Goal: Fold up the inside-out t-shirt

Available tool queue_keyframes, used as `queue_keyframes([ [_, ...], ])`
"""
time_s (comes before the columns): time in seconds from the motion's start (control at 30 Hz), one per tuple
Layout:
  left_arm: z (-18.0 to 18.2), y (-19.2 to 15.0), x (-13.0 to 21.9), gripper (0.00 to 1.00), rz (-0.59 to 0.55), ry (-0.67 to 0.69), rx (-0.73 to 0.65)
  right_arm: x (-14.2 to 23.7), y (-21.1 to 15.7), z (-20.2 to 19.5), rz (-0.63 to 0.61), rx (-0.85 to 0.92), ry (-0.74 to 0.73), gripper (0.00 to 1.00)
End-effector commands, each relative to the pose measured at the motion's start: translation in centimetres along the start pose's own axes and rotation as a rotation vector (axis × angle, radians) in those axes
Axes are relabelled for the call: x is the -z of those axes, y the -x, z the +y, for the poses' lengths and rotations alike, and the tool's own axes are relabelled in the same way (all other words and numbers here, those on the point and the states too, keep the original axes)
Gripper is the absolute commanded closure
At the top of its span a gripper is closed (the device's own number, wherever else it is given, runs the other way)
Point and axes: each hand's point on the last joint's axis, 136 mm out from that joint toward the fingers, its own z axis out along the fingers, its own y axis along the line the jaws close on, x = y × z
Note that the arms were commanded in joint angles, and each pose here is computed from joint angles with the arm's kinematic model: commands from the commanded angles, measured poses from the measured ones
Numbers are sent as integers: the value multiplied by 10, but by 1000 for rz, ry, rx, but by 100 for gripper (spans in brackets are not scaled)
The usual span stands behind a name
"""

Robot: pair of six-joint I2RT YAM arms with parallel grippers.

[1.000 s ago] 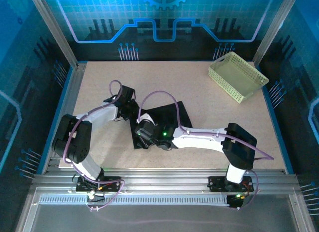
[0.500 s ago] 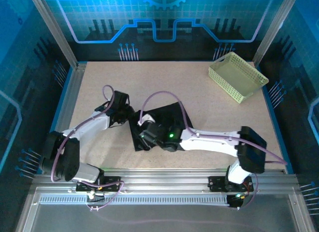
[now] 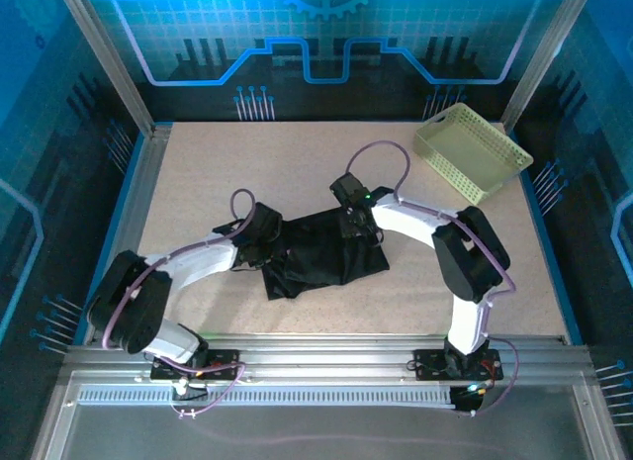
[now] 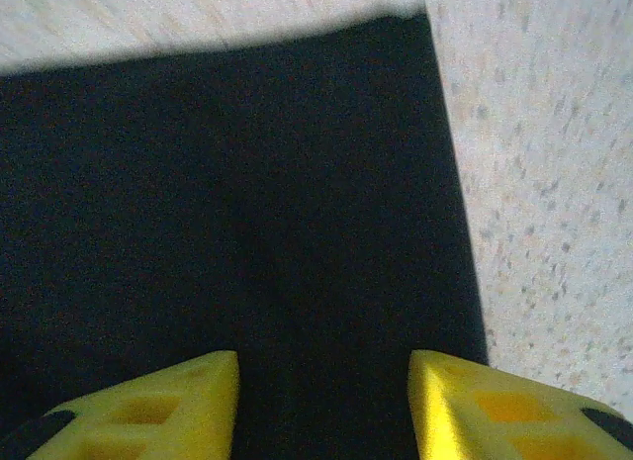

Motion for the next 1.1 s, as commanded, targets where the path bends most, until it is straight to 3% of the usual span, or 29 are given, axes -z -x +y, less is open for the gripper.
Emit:
queue_keyframes([
  [0.0, -16, 23, -10, 73, -14, -33, -4, 2, -24, 0, 72, -50, 22, 52],
  [0.13, -45, 47, -29, 73, 1, -96, -64, 8, -58, 4, 96, -46, 20, 52],
  [0.33, -127, 66, -54, 73, 106, -270, -182, 35, -108, 41, 109, -15, 90, 52],
  [0.47, -157, 77, -33, 67, 125, -299, -224, 67, -108, 57, 52, -22, 134, 51],
  [0.6, -142, 98, 16, 57, 23, -213, -255, 102, -76, 38, -92, -28, 132, 50],
  [0.77, -101, 100, 66, 49, -109, -123, -290, 92, -42, 20, -116, -51, 186, 50],
  [0.87, -84, 83, 75, 48, -109, -121, -283, 72, -35, 18, -76, -39, 173, 50],
  [1.07, -68, 37, 50, 48, -41, -139, -248, 43, -45, 14, 10, -57, 134, 50],
])
